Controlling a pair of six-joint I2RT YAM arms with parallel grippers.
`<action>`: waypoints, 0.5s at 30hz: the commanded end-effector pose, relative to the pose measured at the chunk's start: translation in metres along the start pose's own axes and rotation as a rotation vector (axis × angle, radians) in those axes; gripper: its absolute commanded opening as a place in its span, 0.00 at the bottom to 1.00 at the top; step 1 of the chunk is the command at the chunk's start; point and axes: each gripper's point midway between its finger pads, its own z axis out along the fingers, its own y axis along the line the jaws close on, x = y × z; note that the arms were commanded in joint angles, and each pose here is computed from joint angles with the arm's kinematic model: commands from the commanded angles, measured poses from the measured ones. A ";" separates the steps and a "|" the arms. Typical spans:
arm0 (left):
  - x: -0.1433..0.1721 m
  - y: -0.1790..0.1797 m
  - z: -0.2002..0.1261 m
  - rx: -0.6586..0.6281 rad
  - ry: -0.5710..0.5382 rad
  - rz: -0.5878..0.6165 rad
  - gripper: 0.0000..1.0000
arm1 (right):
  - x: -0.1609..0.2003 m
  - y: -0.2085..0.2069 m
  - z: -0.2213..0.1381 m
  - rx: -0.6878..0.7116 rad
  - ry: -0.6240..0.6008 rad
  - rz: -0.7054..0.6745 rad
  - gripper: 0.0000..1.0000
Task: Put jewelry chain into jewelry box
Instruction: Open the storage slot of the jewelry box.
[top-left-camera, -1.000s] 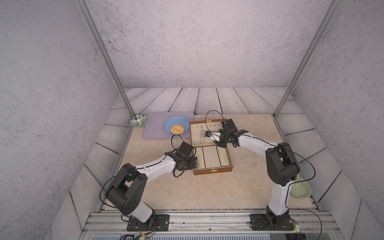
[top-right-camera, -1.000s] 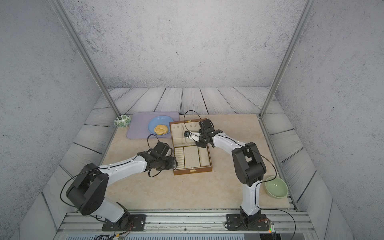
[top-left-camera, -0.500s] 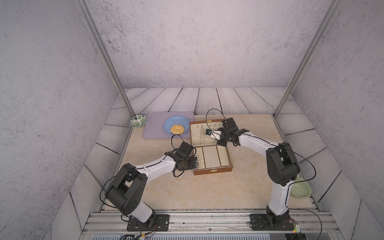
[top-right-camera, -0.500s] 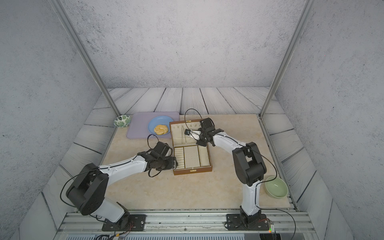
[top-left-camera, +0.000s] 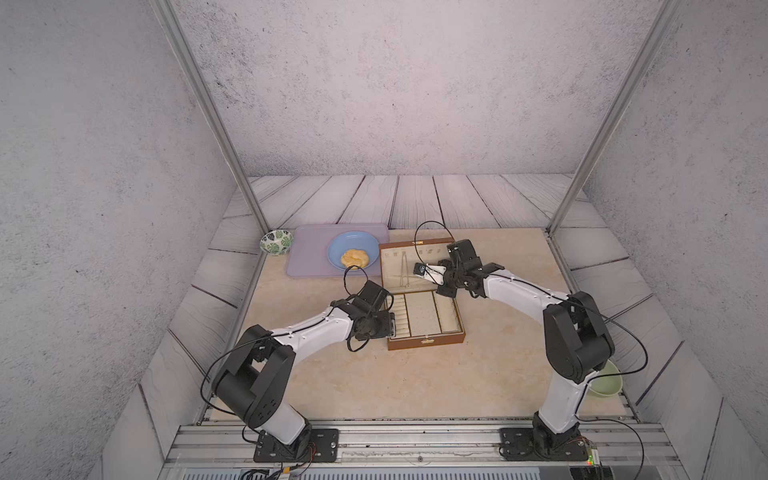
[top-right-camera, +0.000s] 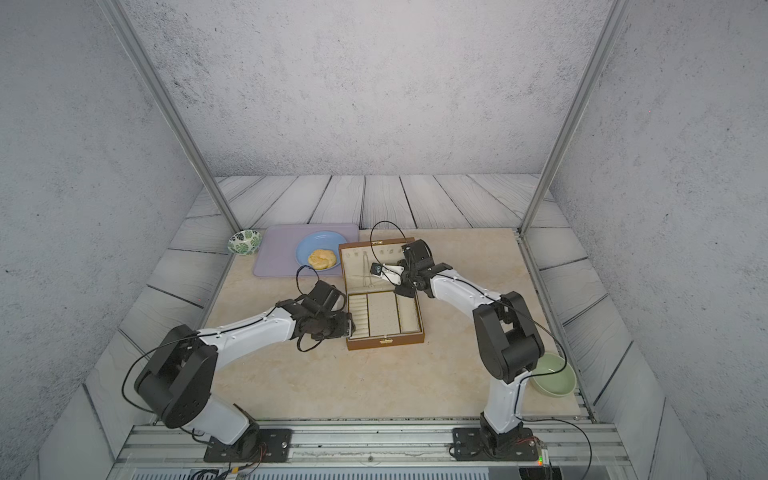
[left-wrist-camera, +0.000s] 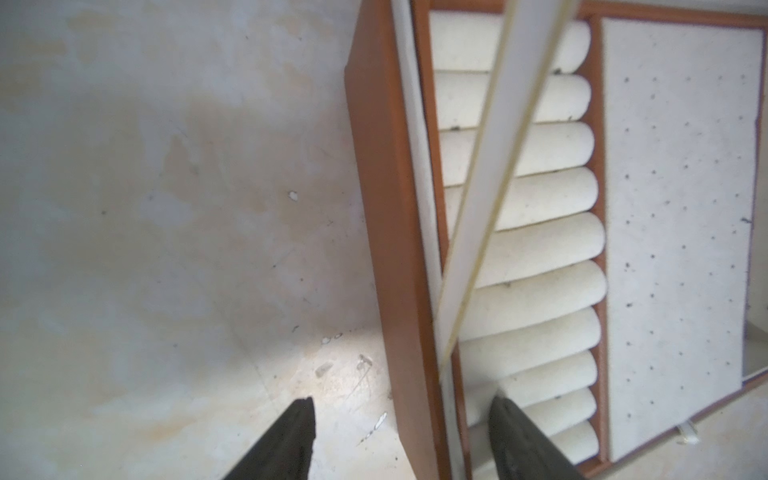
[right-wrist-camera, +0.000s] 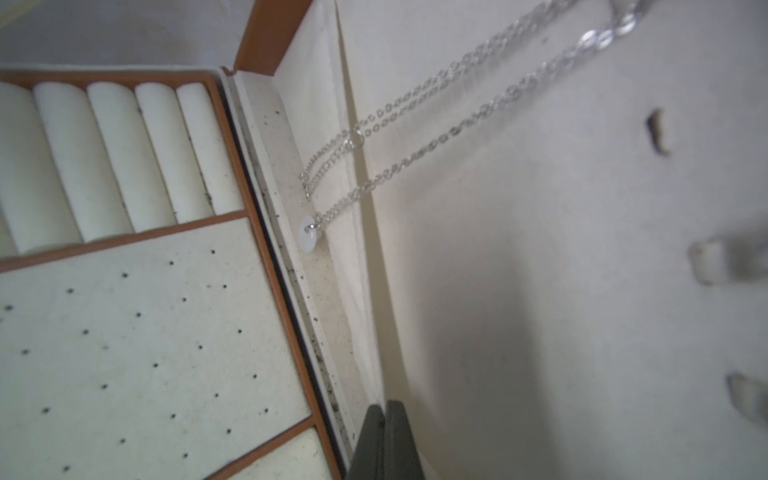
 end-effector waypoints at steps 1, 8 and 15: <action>0.006 0.019 0.000 -0.089 0.045 0.007 0.71 | 0.002 0.015 -0.006 -0.043 -0.001 0.019 0.00; -0.023 0.004 -0.030 -0.042 -0.030 0.023 0.71 | -0.001 0.019 -0.002 -0.040 -0.008 0.028 0.00; -0.070 -0.032 -0.052 0.086 -0.220 0.135 0.66 | -0.002 0.013 0.002 -0.023 -0.009 0.053 0.00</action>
